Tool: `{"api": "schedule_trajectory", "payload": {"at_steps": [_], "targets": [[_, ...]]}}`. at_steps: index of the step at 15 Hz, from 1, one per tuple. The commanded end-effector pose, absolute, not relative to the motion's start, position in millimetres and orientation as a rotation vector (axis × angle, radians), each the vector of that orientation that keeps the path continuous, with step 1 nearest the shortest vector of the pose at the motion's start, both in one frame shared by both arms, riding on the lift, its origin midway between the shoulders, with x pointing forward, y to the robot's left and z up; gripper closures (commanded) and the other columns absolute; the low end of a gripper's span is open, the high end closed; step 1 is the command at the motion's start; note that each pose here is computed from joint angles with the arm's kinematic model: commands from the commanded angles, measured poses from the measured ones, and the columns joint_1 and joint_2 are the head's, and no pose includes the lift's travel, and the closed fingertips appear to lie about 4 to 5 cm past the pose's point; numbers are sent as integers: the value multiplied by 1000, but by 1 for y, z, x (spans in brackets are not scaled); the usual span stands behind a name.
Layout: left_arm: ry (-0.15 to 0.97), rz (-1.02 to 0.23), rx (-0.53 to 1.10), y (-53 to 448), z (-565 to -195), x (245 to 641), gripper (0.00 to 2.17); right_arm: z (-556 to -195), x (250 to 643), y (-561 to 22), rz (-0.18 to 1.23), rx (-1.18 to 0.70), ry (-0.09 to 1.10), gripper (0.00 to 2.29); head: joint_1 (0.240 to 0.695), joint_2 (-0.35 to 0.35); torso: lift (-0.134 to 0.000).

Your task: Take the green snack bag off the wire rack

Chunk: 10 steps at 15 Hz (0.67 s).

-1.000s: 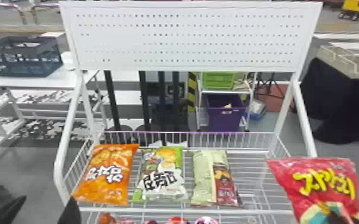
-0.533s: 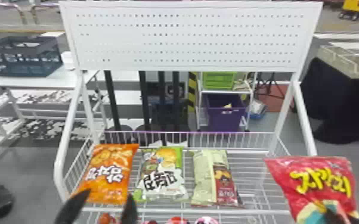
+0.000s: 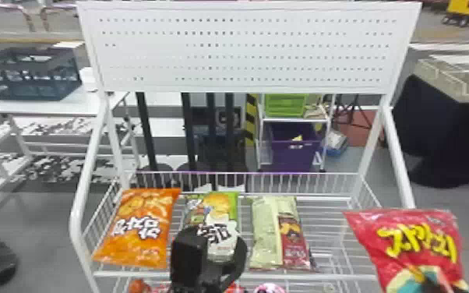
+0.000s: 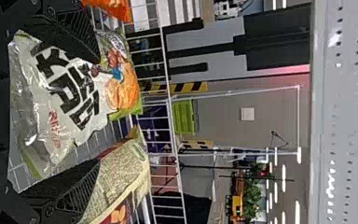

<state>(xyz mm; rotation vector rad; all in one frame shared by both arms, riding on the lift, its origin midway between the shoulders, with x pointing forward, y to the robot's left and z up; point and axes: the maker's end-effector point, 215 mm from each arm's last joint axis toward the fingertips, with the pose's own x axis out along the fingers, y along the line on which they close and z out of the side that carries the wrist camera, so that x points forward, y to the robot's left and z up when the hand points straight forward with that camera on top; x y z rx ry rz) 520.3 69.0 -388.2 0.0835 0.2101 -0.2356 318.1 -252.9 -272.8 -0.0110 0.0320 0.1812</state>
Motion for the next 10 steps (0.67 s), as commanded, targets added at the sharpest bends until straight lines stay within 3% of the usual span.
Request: {"api": "schedule_trajectory", "payload": {"at_steps": [1, 6, 8, 9, 10], "targets": [[258, -223, 76, 66, -405, 550, 147, -273, 318, -253, 177, -10, 30, 2175, 499, 0, 0], [336, -191, 88, 81, -429, 587, 174, -277, 318, -253, 174, -8, 36, 2175, 499, 0, 0], [338, -196, 85, 82, -427, 589, 373, -276, 318, -253, 175, -9, 35, 2175, 499, 0, 0], [341, -193, 87, 83, -428, 589, 623, -276, 318, -253, 175, -9, 35, 2175, 499, 0, 0], [347, -190, 85, 84, -429, 589, 1035, -276, 318, -253, 175, -9, 35, 2175, 499, 0, 0]]}}
